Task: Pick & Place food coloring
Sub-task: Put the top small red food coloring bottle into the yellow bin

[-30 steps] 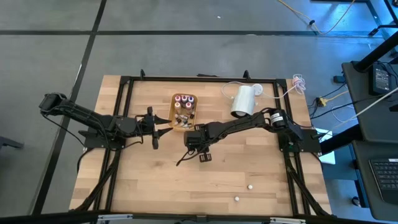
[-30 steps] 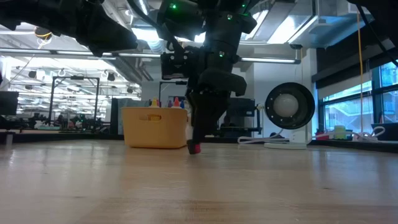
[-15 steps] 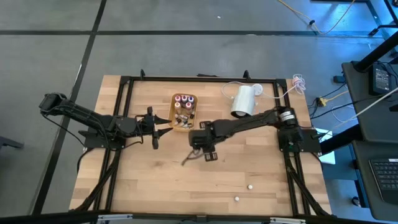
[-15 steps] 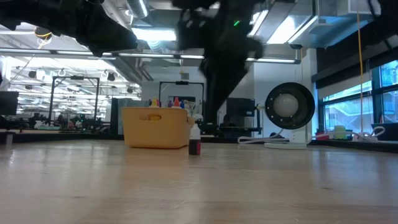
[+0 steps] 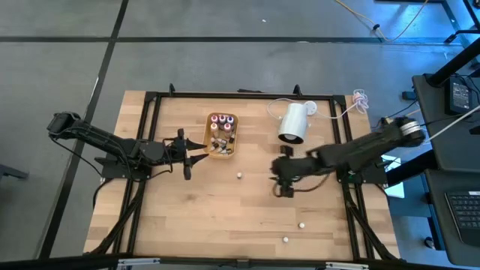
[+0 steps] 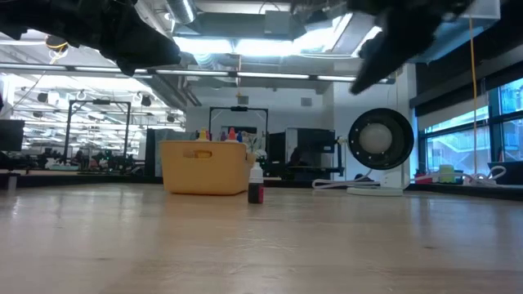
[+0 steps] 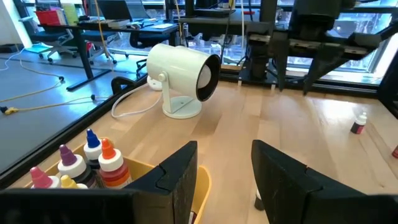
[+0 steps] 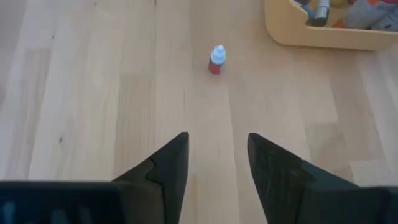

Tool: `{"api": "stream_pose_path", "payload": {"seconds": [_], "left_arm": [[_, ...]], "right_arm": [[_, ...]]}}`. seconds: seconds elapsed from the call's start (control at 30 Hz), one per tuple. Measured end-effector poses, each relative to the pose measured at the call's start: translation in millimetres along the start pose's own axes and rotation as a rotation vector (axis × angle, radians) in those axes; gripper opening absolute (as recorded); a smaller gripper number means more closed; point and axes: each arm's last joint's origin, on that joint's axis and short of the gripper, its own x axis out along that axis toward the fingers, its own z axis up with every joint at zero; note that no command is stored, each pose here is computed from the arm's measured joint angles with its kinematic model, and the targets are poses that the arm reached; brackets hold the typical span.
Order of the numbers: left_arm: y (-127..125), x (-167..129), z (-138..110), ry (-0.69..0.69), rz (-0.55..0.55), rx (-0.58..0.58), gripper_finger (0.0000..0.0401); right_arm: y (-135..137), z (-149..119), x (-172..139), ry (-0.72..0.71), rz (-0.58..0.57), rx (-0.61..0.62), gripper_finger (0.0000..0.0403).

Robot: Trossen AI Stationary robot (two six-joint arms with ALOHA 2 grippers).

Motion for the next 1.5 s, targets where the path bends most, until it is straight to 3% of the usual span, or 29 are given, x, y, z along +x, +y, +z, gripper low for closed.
{"api": "stream_pose_path", "payload": {"seconds": [0.23, 0.4, 0.93, 1.07, 1.17, 1.37, 1.5], "left_arm": [[0, 0, 0, -0.001, 0.0, -0.001, 0.0148], [0, 0, 0, -0.002, 0.0, -0.003, 0.0148], [0, 0, 2, -0.016, -0.003, -0.09, 0.021], [-1, 0, 18, -0.151, -0.073, -0.18, 0.0209], [-5, 2, 34, -0.202, -0.173, -0.124, 0.0209], [-22, 28, 51, -0.18, -0.185, 0.044, 0.0208], [-38, 59, 53, -0.093, -0.194, 0.153, 0.0209]], "right_arm": [[1, -45, -29, -0.168, -0.061, 0.009, 0.0165], [0, -57, -38, -0.282, -0.032, 0.028, 0.0165], [0, -59, -34, -0.279, -0.045, -0.027, 0.0165], [0, -59, -34, -0.278, -0.047, -0.029, 0.0165], [-2, -58, -34, -0.279, -0.053, -0.038, 0.0165], [-6, -57, -33, -0.279, -0.069, -0.028, 0.0165], [-6, -57, -33, -0.279, -0.069, -0.026, 0.0165]]}}
